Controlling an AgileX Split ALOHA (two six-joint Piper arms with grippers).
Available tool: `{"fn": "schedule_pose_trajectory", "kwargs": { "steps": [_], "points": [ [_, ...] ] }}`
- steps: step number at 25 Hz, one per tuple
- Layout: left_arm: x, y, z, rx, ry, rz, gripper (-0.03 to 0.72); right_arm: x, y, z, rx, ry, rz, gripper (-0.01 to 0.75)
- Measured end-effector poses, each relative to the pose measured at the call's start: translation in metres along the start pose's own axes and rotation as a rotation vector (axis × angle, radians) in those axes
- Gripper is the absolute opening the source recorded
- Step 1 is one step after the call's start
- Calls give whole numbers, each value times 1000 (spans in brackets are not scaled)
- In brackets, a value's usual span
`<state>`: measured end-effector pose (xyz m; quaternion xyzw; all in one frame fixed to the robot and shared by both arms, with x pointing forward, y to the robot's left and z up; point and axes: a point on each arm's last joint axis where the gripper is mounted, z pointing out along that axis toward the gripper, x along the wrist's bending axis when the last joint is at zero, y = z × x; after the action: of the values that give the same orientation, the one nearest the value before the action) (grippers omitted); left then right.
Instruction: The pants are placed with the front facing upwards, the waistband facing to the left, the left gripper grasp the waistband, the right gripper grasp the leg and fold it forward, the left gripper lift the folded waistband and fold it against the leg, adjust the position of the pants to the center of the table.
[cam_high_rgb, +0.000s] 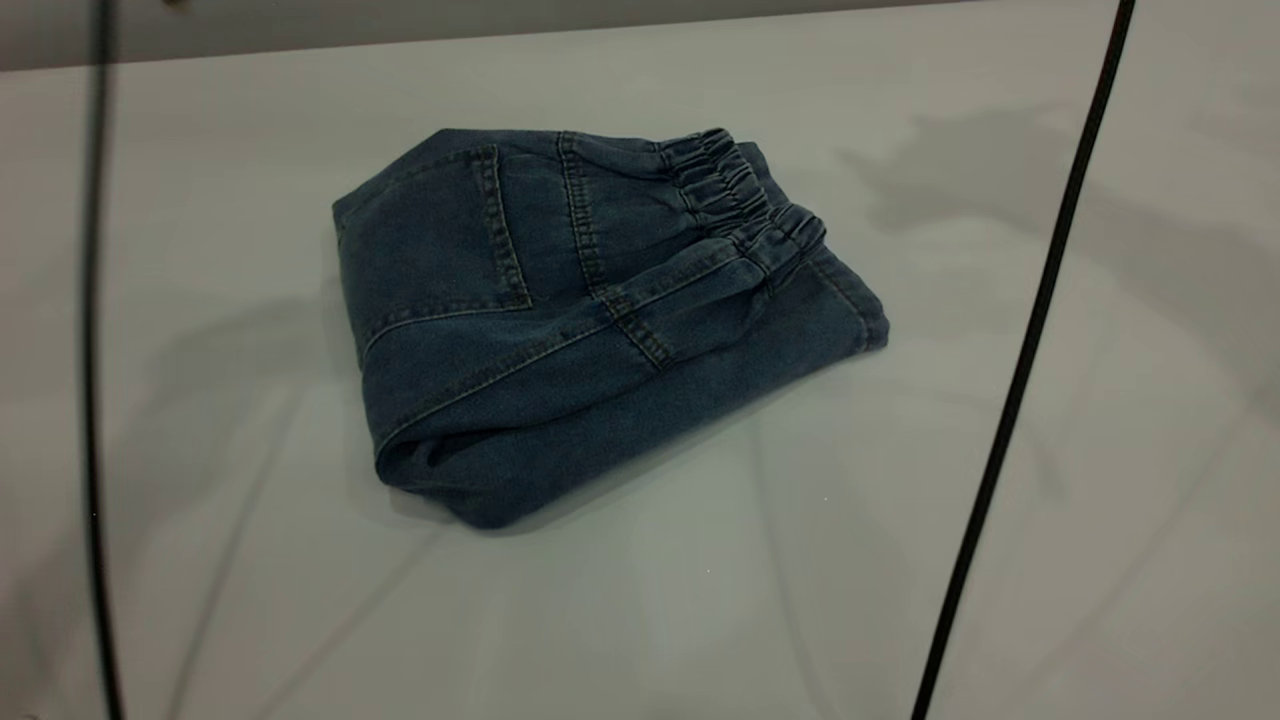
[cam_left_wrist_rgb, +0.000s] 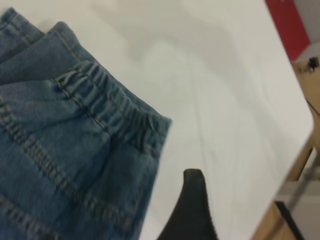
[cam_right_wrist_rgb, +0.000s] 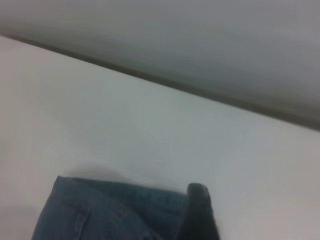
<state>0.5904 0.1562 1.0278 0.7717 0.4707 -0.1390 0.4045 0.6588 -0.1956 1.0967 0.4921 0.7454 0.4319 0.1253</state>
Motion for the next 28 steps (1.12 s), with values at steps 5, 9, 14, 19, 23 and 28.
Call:
{"fn": "schedule_pose_trajectory", "kwargs": {
  "steps": [5, 9, 14, 19, 23, 28],
  "points": [
    [-26, 0, -68, -73, 21, 86, 564, 23, -26, 34, 189, 139, 30, 479],
    [-46, 2, -122, -256, 115, 138, 564, 58, -51, 71, 326, 218, -63, 479],
    [-77, -2, -164, -427, 197, 210, 564, 102, -91, 124, 442, 197, -161, 479],
    [-86, -6, -172, -447, 206, 235, 564, 135, -137, 162, 573, 143, -248, 479],
    [-83, -6, -170, -432, 219, 241, 564, 149, -162, 181, 611, 120, -376, 479],
    [-84, -7, -170, -427, 220, 266, 564, 150, -167, 197, 527, 86, -401, 479]
  ]
}}
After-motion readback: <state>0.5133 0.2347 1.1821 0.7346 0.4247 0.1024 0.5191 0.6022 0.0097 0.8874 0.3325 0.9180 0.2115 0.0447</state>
